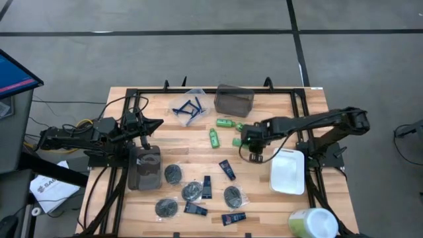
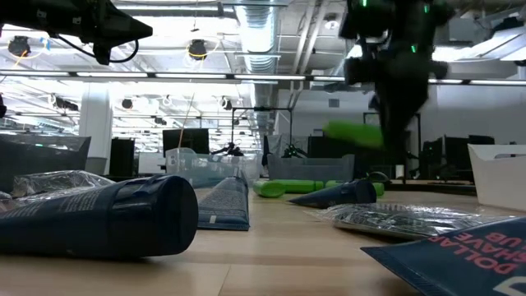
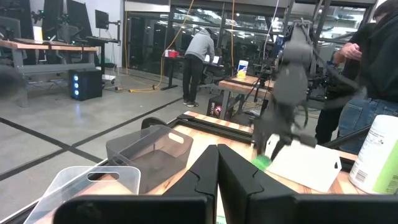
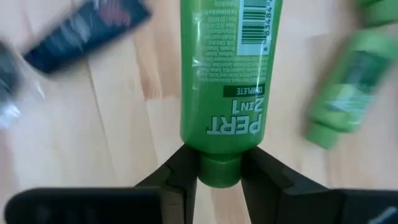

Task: Pick & Place Travel size toiletries
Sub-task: Put the green shampoo into the white bin

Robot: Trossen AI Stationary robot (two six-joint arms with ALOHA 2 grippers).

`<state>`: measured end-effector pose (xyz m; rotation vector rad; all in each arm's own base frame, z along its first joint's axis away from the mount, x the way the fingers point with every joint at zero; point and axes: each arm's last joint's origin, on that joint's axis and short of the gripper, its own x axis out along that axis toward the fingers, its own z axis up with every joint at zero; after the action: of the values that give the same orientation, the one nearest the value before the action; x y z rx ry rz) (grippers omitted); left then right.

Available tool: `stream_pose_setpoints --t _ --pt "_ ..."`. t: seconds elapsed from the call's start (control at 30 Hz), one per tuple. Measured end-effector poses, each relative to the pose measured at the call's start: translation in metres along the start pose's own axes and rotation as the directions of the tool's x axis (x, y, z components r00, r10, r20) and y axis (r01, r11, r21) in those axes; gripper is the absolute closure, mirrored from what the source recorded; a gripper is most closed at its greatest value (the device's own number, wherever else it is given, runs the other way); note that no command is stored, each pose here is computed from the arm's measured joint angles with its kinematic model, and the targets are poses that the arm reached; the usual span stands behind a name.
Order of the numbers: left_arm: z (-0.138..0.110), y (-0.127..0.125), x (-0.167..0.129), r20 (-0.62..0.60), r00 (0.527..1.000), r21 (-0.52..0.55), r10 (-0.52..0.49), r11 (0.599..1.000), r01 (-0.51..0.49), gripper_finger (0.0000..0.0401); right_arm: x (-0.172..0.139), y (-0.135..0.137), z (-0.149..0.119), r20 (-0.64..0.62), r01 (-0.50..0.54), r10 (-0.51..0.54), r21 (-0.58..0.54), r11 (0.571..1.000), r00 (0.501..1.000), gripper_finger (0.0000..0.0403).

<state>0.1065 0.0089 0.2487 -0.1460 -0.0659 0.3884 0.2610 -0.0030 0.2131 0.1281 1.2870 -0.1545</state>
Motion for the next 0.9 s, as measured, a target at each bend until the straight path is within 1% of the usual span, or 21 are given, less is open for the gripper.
stream_pose_setpoints --t 0.1,0.2,0.33,0.43,0.53,0.7,0.77,0.9 --pt "0.0 0.0 0.0 0.0 1.0 0.0 0.0 1.0 0.0 0.0401 -0.026 -0.001 -0.002 -0.012 0.003 -0.002 0.094 0.996 1.0 0.0316" --pt "0.0 0.0 0.0 0.0 1.0 0.001 0.0 1.0 0.0 0.0401 -0.048 0.001 -0.011 -0.051 0.004 0.007 0.224 0.975 0.999 0.0315" --pt "0.0 0.0 0.0 0.0 1.0 0.0 0.0 1.0 0.0 0.0401 -0.064 0.009 -0.028 -0.141 0.054 0.004 0.406 0.912 0.99 0.0315" --pt "0.0 0.0 0.0 0.0 1.0 0.001 0.0 1.0 0.0 0.0401 -0.072 0.021 -0.039 -0.171 0.05 0.042 0.497 0.866 0.984 0.0315" --pt "0.0 0.0 0.0 0.0 1.0 0.003 0.0 1.0 0.0 0.0401 -0.078 0.031 -0.048 -0.195 0.044 0.084 0.573 0.819 0.977 0.0315" --pt "0.0 0.0 0.0 0.0 1.0 0.003 0.0 1.0 0.0 0.0401 -0.088 0.047 -0.062 -0.22 0.066 0.112 0.668 0.741 0.969 0.0315" --pt "0.0 0.0 0.0 0.0 1.0 0.003 0.0 1.0 0.0 0.0401 -0.089 0.052 -0.068 -0.251 0.105 0.102 0.692 0.715 0.963 0.0315" --pt "0.0 0.0 0.0 0.0 1.0 0.003 0.0 1.0 0.0 0.0401 -0.089 0.06 -0.08 -0.342 0.23 0.044 0.716 0.659 0.939 0.0315"
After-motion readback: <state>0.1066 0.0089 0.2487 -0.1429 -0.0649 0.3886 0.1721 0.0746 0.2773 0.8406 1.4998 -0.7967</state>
